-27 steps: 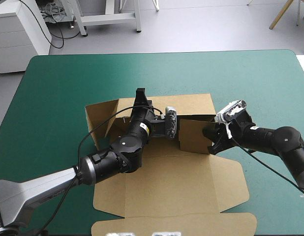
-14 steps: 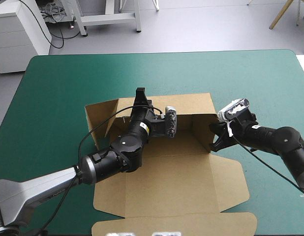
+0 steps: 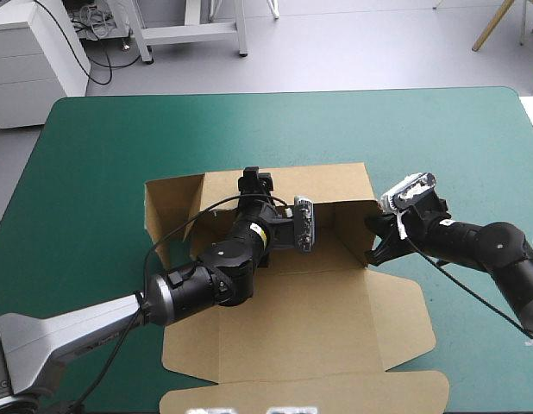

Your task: Fold the box

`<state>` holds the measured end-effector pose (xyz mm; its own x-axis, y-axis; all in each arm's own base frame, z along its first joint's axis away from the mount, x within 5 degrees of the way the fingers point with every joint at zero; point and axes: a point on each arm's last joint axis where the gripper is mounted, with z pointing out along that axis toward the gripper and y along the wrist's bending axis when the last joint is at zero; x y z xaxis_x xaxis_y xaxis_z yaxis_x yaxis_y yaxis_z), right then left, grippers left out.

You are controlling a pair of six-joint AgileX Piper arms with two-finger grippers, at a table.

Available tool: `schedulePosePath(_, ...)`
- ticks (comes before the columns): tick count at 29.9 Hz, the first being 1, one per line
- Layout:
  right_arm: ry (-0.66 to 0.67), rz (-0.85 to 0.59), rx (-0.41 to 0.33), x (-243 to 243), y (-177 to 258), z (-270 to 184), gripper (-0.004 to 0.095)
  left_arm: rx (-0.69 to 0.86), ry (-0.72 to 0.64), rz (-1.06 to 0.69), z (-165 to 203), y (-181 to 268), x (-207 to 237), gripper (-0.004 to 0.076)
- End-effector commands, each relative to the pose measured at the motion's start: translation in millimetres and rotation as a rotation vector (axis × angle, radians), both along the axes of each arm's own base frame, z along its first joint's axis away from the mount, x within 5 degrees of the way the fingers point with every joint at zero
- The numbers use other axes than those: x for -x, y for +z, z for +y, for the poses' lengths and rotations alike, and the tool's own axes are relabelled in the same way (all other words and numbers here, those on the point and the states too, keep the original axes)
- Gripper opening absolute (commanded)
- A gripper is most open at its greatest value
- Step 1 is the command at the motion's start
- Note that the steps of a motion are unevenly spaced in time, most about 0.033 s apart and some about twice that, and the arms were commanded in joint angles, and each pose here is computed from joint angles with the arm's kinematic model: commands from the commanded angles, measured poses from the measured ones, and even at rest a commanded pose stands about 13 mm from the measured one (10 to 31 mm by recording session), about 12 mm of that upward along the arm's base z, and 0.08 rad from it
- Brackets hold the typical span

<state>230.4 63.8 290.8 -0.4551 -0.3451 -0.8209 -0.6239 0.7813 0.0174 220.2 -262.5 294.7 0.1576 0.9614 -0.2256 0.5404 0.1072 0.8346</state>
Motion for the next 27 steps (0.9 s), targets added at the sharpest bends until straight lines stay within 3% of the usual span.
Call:
schedulePosePath(1,0.003,-0.040,-0.054,2,17,4,-0.0018,0.070,-0.009,-0.043,4,25,9,0.0639)
schedulePosePath(19,-0.071,-0.038,-0.037,-1,16,-1,-0.0018,0.103,-0.058,-0.050,14,70,97,0.0638)
schedulePosePath(27,-0.077,-0.034,-0.044,-1,16,-1,-0.0018,0.103,-0.110,0.165,15,82,117,0.0638)
